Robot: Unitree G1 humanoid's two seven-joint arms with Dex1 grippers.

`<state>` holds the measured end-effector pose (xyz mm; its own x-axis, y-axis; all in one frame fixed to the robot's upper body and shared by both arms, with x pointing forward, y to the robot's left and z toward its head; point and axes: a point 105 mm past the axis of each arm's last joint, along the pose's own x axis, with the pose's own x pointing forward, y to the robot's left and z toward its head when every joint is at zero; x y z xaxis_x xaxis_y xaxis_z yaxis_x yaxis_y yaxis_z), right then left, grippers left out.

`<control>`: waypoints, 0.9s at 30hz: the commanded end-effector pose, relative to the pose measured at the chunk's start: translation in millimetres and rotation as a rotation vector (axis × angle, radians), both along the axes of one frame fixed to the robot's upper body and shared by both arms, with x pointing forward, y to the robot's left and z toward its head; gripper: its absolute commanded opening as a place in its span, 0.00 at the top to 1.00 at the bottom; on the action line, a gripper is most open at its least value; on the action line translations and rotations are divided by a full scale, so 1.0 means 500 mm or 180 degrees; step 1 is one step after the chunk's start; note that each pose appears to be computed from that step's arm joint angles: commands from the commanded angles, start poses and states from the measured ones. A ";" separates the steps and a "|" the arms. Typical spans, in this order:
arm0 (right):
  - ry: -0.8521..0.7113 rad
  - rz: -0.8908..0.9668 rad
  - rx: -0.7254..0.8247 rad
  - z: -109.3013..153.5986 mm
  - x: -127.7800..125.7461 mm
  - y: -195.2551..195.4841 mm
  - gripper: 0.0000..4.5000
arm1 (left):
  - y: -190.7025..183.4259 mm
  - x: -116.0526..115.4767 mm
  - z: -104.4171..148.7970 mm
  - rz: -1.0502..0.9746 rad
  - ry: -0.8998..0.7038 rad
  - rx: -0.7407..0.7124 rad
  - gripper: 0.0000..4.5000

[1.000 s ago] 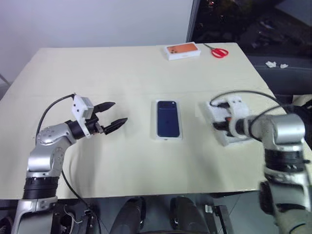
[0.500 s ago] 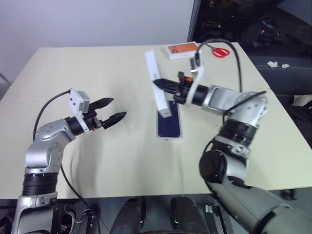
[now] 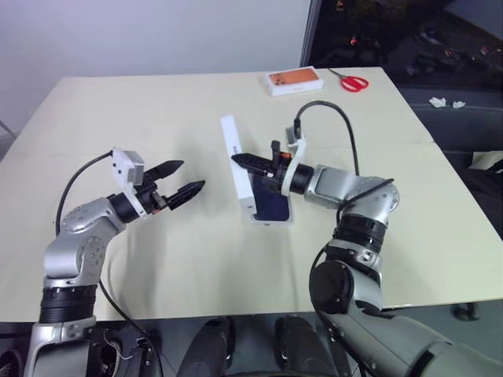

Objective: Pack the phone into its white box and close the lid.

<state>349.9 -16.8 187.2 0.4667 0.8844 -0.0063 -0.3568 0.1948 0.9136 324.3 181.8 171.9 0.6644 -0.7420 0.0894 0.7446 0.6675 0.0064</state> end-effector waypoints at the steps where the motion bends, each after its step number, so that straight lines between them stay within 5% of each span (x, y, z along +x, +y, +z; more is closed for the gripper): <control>1: 0.0271 0.0165 0.0314 -0.032 -0.028 0.064 0.99 | -0.012 -0.007 0.003 -0.0046 -0.0080 0.0045 0.00; 11: 0.0475 0.0061 0.0229 -0.073 -0.028 0.068 0.99 | -0.027 0.001 -0.025 -0.0014 -0.0011 0.0002 0.00; 27: 0.0408 0.0134 0.0306 -0.044 -0.030 0.091 0.99 | -0.024 0.008 -0.020 0.0008 -0.0043 -0.0048 0.00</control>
<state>356.0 -3.4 183.9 0.4964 0.8669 -0.0454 -0.3274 0.2355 0.9151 326.8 170.9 149.4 0.6737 -0.7357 0.0690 0.7387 0.6731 -0.0354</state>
